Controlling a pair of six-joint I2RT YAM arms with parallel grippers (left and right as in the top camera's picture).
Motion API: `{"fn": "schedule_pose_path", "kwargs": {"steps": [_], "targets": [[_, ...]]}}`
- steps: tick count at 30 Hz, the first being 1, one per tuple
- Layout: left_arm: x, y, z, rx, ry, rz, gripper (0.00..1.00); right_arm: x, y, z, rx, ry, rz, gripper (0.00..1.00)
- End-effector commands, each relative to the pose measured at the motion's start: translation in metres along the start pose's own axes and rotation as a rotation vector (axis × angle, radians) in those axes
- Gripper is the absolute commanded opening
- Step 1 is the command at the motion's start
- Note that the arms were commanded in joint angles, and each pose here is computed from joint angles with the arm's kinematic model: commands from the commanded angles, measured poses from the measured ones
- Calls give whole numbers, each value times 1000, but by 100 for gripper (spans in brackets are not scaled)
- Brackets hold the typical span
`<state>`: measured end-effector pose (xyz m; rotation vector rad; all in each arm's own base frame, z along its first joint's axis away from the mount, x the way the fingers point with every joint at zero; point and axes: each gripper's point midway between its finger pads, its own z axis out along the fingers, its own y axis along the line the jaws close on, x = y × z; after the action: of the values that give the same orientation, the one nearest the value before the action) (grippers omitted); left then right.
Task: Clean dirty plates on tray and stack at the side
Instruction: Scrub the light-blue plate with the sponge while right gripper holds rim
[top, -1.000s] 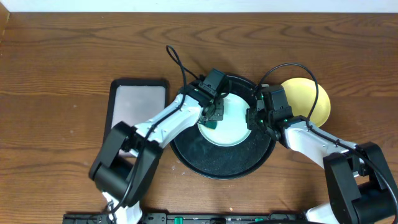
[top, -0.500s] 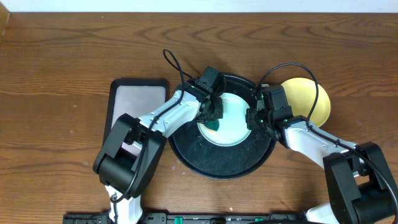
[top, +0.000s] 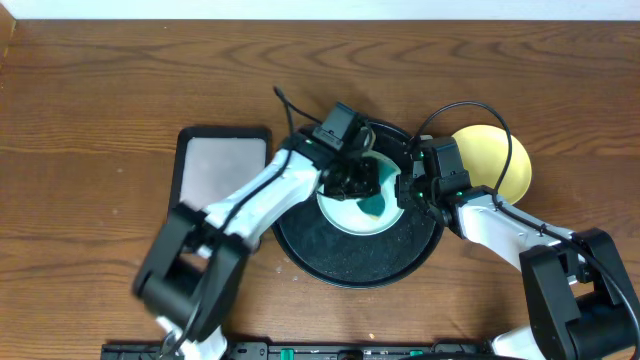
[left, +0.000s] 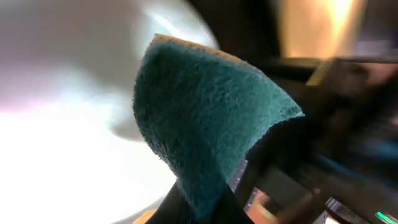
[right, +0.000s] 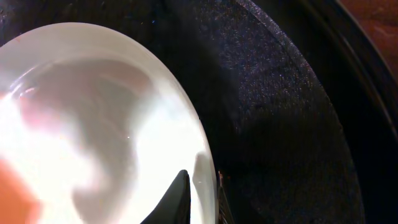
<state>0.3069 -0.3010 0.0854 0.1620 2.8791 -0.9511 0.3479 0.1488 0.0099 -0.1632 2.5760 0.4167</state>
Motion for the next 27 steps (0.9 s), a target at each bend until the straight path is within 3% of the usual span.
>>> {"fn": "schedule_pose_path", "kwargs": {"steps": [1,4,8,24,27], "targets": [[-12,15,-25,-132,-109,9,8,2,8,2,-21,7,-3,13],[-15,49,-31,-312,-158,-31,8,2,8,2,-21,7,-3,13],[-19,68,-30,-401,-195,-69,8,2,8,2,-21,6,-4,14],[-14,117,21,-506,-167,-144,8,2,7,2,-20,6,-4,14],[-4,112,34,-447,-100,-161,8,2,8,2,-20,6,-4,14]]}}
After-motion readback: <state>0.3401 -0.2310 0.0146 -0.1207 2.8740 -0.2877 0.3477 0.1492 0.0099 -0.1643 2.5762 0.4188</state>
